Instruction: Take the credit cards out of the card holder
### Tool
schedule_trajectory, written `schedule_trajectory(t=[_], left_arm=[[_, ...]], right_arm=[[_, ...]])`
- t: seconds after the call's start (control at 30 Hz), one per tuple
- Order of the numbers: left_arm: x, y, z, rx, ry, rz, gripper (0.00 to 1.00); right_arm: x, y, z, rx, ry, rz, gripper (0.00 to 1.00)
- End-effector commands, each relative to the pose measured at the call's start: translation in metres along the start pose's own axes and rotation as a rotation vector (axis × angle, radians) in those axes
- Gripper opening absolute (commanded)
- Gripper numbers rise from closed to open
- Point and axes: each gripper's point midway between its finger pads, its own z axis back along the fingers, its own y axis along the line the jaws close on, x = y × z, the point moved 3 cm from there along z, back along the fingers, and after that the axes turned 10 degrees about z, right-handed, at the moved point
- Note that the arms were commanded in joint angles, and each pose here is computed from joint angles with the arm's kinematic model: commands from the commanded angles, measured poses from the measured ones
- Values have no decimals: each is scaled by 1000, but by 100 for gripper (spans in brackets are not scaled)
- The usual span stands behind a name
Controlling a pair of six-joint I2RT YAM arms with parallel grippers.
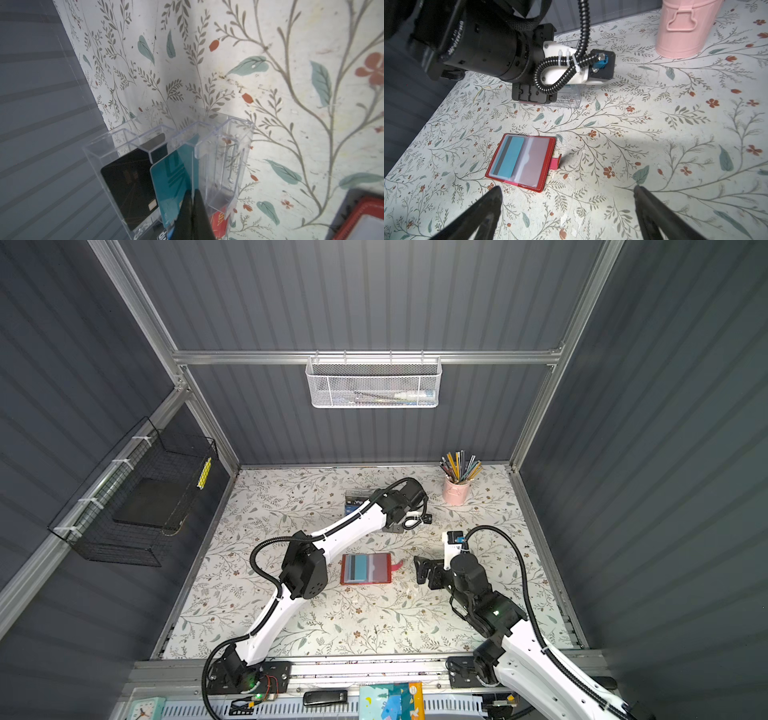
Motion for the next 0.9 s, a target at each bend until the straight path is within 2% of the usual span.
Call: schedule_trajectory(t=[0.0, 0.23, 0.33, 0.5, 0.73, 0.87], left_arm=[[1, -12, -12, -13, 26, -77, 0], [-1, -13, -14, -6, 34, -89, 0], [1, -12, -13, 2, 26, -91, 5], [2, -12, -12, 13, 27, -97, 6], [5, -10, -6, 29, 6, -88, 15], [5, -7, -3, 43, 3, -87, 16]], right_arm=[[-1, 1, 0, 11, -6, -9, 99], [0, 0, 1, 10, -12, -10, 99], [0, 0, 1, 10, -13, -10, 99], [0, 0, 1, 10, -15, -9, 99], [-1, 1, 0, 14, -11, -8, 99], [-1, 1, -1, 16, -11, -7, 99]])
